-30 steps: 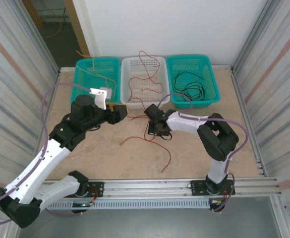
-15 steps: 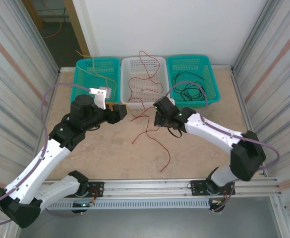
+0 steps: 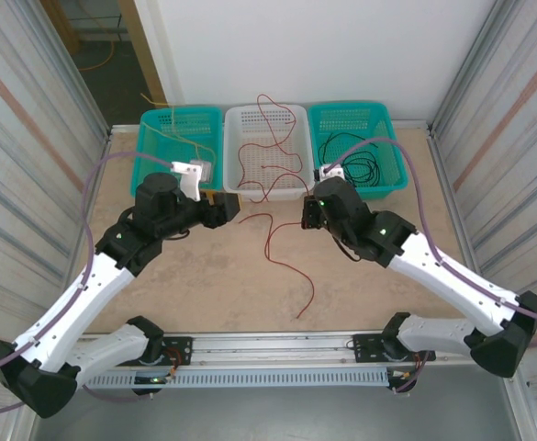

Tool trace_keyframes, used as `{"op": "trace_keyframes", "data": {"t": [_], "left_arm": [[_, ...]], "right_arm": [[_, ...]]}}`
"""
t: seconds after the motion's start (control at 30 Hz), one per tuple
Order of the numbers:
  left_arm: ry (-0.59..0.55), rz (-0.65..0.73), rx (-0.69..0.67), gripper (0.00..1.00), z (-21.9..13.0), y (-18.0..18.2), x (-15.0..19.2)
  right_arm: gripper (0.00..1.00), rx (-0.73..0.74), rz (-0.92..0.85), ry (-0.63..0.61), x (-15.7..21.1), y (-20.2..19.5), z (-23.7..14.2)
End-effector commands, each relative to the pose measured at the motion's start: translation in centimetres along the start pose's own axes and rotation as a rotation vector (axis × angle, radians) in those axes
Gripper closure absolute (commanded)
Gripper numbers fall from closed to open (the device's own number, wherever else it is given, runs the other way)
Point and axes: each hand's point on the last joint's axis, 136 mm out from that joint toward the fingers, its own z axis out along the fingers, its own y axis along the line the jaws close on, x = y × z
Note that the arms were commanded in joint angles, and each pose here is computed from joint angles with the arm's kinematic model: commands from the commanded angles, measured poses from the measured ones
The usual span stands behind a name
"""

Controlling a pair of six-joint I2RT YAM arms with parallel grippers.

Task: Untangle the cables

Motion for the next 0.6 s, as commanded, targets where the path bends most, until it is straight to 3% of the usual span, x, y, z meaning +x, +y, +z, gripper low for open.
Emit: {"op": "trace_keyframes", "data": {"t": [0.0,0.13,0.23,0.57], "left_arm": [[-0.053,0.007,0.079,0.32,-0.5,-1.8,-1.9],[-0.056,-0.001,0.179,0.24,-0.5,-3.5,-2.1],[-0.045,0.039,0.29,0.25,-0.6,-5.7,-2.2],[0.043,0.179,0.36,0.27,0.4,-8.6,-0.4]], "right_arm": [[1.0,-0.184,0.002,-0.08,-3.3,2.9,-2.5],[1.0,-0.299,0.025,-0.077,-4.6,4.9,-3.7],[1.0,-0.347,0.044,-0.09,-5.7,5.8,-4.6],[1.0,-0.509,0.144,-0.123,-9.0,7.4,-7.7]]}}
